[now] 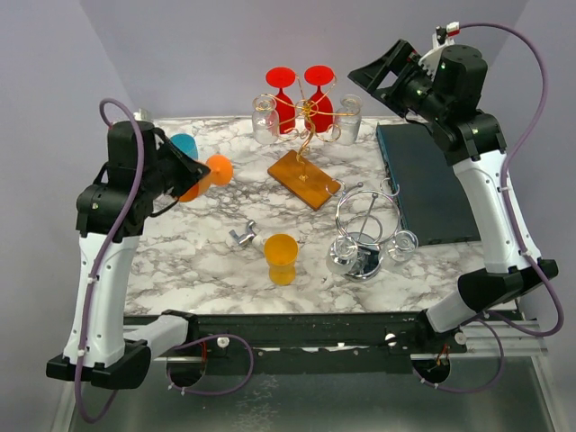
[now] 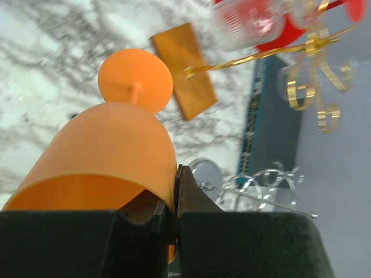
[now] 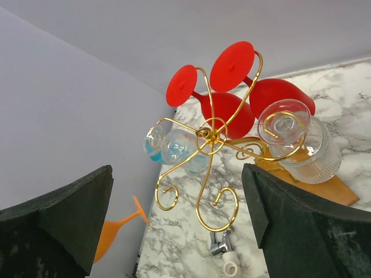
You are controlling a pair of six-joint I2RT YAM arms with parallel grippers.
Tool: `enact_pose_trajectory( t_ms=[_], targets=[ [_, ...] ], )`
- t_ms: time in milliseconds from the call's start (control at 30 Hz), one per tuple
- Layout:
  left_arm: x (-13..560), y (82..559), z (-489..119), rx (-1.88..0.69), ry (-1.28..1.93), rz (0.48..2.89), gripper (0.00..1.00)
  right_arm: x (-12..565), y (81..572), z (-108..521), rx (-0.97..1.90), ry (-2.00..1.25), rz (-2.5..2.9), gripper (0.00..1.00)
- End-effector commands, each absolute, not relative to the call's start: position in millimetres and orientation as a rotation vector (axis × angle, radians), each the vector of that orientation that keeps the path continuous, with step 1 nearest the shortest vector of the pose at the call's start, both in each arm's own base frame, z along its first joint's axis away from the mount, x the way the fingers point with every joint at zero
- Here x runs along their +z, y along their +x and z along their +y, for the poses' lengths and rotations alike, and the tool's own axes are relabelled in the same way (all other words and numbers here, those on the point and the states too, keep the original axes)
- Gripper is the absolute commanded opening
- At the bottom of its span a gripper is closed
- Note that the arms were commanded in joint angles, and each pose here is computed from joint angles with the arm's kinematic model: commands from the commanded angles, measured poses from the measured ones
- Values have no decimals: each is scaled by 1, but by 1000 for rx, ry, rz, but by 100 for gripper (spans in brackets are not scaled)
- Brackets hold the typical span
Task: Take the wine glass off the wine glass rack
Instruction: Place the wine glass at the center of the board.
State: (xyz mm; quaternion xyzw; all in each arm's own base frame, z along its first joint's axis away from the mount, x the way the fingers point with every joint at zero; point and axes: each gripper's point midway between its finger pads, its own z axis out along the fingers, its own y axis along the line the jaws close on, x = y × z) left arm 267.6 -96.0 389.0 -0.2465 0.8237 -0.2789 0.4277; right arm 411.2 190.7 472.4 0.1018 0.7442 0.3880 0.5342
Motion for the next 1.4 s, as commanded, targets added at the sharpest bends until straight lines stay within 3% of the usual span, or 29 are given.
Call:
enact_pose_trajectory(
  t_ms=[0,467,800,1367],
  targets=[
    [314,247,-80,-485,-662,2310,0,469,411,182,850,219,1787,100],
    [236,313,-30,-48,-715,2438,0,454,423,186,822,200,1832,100],
    [214,366,59,-36,-976,2378,0,455,428,200,884,162,1867,100],
    [178,447,104,-96,-1080,2404,0,469,417,189,850,184,1841,100]
  ],
)
